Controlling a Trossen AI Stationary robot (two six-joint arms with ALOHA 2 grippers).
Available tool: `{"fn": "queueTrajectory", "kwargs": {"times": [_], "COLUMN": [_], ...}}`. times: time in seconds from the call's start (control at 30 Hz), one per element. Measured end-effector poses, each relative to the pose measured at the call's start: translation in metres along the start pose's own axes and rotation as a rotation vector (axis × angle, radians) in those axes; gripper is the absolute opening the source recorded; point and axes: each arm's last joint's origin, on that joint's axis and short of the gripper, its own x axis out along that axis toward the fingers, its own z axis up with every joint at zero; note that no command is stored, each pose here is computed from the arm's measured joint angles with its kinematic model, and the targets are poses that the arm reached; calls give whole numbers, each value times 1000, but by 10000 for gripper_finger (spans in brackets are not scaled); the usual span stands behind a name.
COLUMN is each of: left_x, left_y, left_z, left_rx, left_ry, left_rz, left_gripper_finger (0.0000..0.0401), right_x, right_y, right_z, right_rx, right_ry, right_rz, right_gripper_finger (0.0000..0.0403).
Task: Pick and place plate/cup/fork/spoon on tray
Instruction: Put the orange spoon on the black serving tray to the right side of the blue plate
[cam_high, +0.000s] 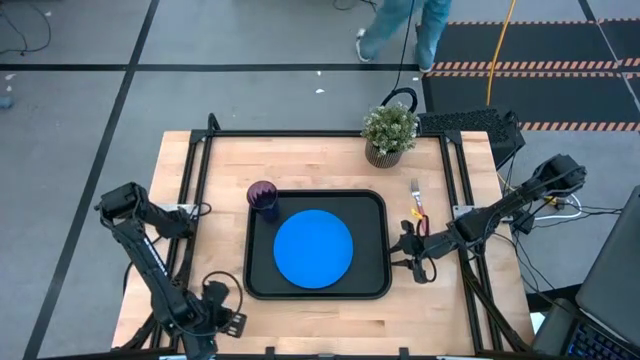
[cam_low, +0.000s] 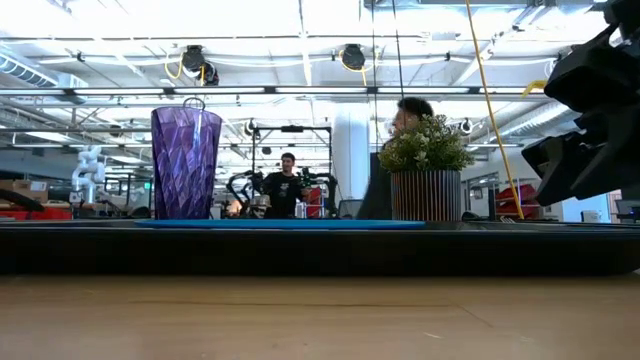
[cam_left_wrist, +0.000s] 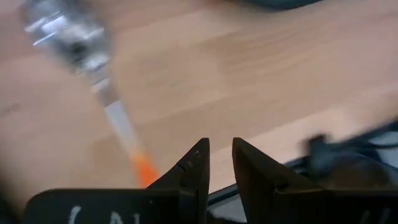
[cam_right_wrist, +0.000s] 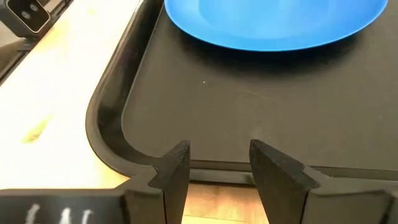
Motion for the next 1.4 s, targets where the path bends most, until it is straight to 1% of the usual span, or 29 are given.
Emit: {"fn": "queueTrajectory", "kwargs": {"times": [0.1,0.33,0.4,0.5,0.57,0.67,0.77,0.87,0.97,1.03,1.13,1.23,1.3,1.4], "left_x": [0,0,1,2,3,1,-3,-5,-4,-1,3,5,5,4], "left_y": [-5,-15,-18,-21,-25,-35,-45,-51,-52,-49,-41,-28,-22,-15], "left_z": [-1,4,7,12,15,11,6,5,10,13,19,24,25,24], "left_rx": [63,141,152,129,130,207,311,369,350,272,90,-71,-135,-202], "left_ry": [-41,-99,-116,-132,-133,-134,-175,-221,-214,-179,-105,-49,-46,-46], "left_rz": [-97,-185,-189,-181,-200,-309,-433,-497,-472,-423,-288,-107,-32,39], "left_gripper_finger": [72,72,72,72,72,72,72,72,72,72,72,72,72,72], "right_x": [0,0,0,0,0,0,0,0,0,0,0,0,0,0], "right_y": [1,3,3,3,3,3,3,3,3,3,3,3,3,3], "right_z": [0,5,5,6,6,6,6,6,6,6,6,6,6,6], "right_rx": [-3,-27,-33,-40,-42,-47,-49,-48,-43,-42,-41,-41,-41,-42], "right_ry": [-5,-53,-58,-63,-63,-63,-63,-62,-63,-63,-66,-67,-66,-62], "right_rz": [4,18,19,21,21,21,21,21,22,22,23,23,23,24], "right_gripper_finger": [157,157,157,157,157,157,157,157,157,157,157,157,157,157]}}
